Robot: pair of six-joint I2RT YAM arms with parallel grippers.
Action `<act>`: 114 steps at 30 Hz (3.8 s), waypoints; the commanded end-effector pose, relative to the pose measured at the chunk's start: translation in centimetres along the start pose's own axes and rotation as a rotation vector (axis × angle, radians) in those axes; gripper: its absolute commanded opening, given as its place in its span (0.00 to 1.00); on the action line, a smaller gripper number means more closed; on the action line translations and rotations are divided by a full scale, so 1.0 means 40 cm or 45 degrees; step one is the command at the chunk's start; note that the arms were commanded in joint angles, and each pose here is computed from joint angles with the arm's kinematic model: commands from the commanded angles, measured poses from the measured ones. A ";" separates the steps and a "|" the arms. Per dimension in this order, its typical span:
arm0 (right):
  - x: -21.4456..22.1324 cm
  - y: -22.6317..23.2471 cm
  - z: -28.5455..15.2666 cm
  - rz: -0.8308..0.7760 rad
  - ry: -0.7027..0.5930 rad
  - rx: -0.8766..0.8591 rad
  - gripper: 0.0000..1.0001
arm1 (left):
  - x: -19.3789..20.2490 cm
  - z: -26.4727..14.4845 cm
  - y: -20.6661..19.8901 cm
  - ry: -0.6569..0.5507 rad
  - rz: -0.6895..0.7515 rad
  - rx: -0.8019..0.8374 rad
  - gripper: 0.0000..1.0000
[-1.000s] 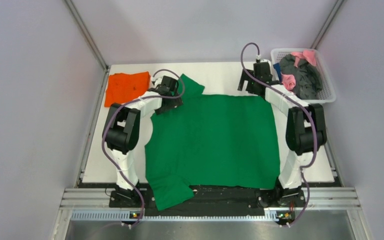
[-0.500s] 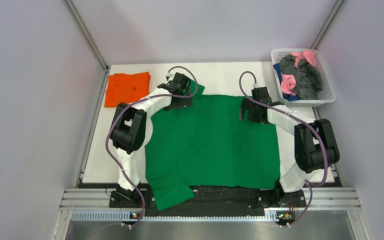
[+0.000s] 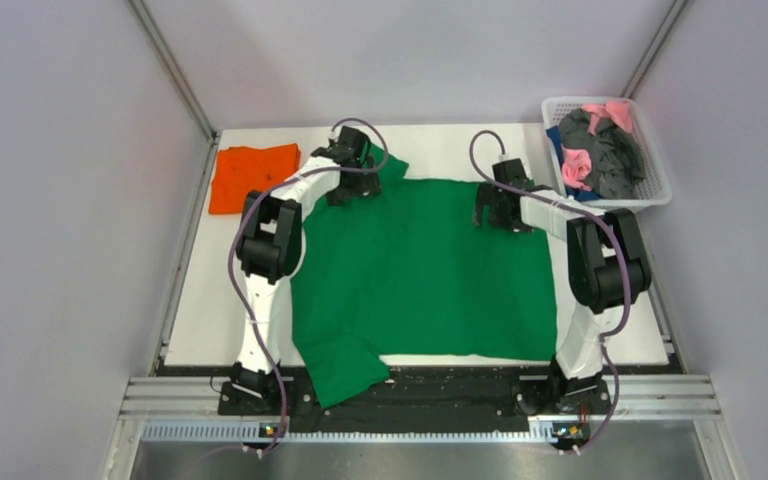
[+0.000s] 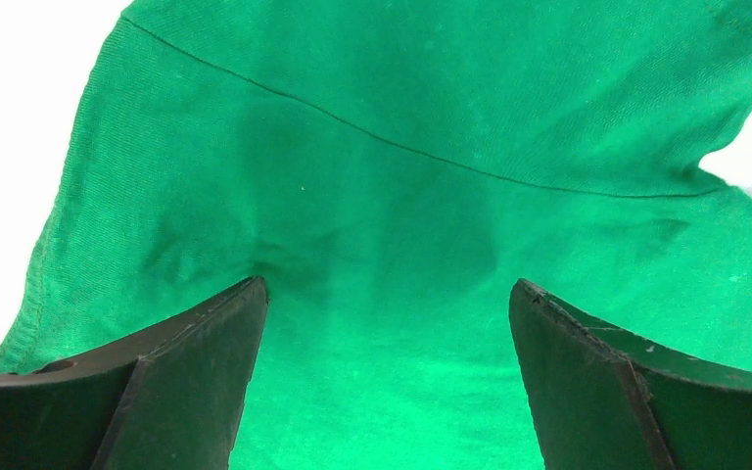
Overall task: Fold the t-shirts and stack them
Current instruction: Flatten out the tshirt, then grab the side of the flattened tshirt closest away from the robot with both arms
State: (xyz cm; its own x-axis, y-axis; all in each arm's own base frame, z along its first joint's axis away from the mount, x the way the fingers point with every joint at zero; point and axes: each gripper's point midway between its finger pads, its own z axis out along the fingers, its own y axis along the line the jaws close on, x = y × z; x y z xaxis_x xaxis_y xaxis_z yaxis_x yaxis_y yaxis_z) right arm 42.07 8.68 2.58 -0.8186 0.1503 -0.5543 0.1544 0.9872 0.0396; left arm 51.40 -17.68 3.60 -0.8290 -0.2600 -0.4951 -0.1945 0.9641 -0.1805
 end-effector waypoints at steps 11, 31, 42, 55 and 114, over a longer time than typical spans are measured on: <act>-0.199 0.058 0.088 0.025 -0.123 -0.045 0.99 | -0.167 0.060 -0.015 -0.046 -0.092 0.176 0.99; 0.093 -0.101 -0.398 0.331 -0.550 -0.294 0.99 | 0.452 -0.506 0.165 -0.062 -0.070 0.011 0.98; 0.136 -0.101 -0.361 0.301 -0.411 -0.251 0.99 | 0.851 -0.590 0.285 0.377 -0.072 -0.045 0.67; 0.149 -0.100 -0.350 0.306 -0.374 -0.245 0.99 | 0.896 -0.518 0.268 0.407 -0.069 -0.068 0.44; 0.410 -0.242 -0.315 0.783 -0.225 0.052 0.00 | 0.675 -0.625 0.118 0.029 -0.010 0.269 0.00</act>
State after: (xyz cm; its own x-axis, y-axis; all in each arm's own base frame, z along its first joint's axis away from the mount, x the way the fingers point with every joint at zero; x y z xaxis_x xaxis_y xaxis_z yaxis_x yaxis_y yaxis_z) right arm 18.76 2.33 2.14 -0.4817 0.6999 -0.5273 0.6263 0.6958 0.3514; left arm 13.41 -18.24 8.53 -0.8768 -0.2424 -0.4154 -0.1068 0.9403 -0.3232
